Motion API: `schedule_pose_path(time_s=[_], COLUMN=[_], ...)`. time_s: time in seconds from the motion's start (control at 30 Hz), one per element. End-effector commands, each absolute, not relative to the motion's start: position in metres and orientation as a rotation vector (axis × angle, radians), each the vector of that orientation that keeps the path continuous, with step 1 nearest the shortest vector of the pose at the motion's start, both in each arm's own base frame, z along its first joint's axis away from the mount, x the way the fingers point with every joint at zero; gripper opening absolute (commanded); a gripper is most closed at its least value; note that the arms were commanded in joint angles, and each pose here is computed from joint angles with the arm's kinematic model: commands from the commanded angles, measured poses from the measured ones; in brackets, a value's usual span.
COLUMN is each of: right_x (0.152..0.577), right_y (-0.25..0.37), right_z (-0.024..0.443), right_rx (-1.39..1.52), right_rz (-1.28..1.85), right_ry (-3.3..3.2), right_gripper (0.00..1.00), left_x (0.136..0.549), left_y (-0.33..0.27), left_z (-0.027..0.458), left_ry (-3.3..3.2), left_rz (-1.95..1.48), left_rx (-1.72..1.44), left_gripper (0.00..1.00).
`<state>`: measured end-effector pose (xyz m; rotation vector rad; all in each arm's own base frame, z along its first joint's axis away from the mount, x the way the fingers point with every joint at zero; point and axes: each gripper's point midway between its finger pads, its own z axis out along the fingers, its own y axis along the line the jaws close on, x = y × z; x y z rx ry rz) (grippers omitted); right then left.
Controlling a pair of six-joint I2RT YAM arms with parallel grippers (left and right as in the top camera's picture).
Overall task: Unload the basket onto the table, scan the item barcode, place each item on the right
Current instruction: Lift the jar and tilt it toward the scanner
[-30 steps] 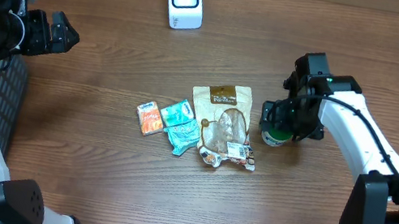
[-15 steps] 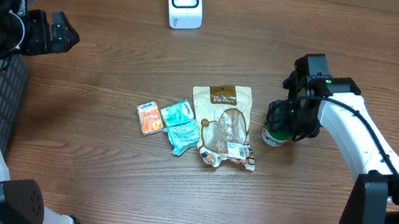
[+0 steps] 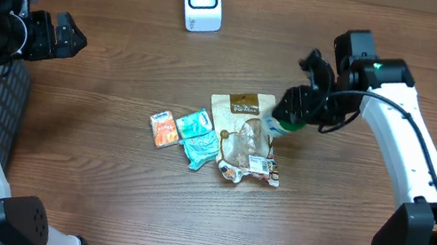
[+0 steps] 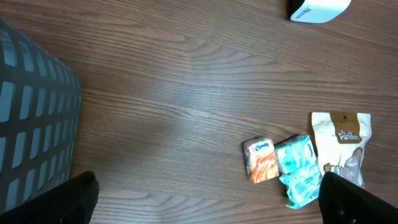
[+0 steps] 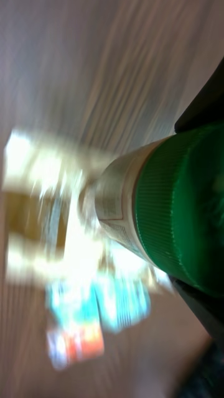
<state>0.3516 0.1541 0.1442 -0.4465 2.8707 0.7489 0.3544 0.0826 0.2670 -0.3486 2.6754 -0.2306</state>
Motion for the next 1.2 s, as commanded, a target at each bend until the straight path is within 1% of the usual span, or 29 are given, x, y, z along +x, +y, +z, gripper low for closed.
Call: schedule_pose_path(time_s=[0.0, 0.17, 0.47, 1.17], right_x=[0.343, 0.33, 0.327, 0.323], right_y=[0.203, 0.226, 0.233, 0.232], right_z=[0.199, 0.237, 0.273, 0.277], right_rx=[-0.757, -0.899, -0.861, -0.809], right_rz=[1.198, 1.481, 1.684, 1.722], right_ry=[2.531, 2.238, 2.078, 2.123], right_gripper=[0.61, 0.61, 0.61, 0.61], left_x=[0.356, 0.356, 0.356, 0.356], left_y=[0.081, 0.081, 0.081, 0.081], left_z=[0.271, 0.271, 0.271, 0.271], left_ry=[2.667, 2.667, 2.667, 2.667], left_rz=[-0.226, -0.226, -0.226, -0.226], left_rx=[-0.306, -0.306, -0.306, -0.306], left_gripper=[0.99, 0.99, 1.0, 0.99])
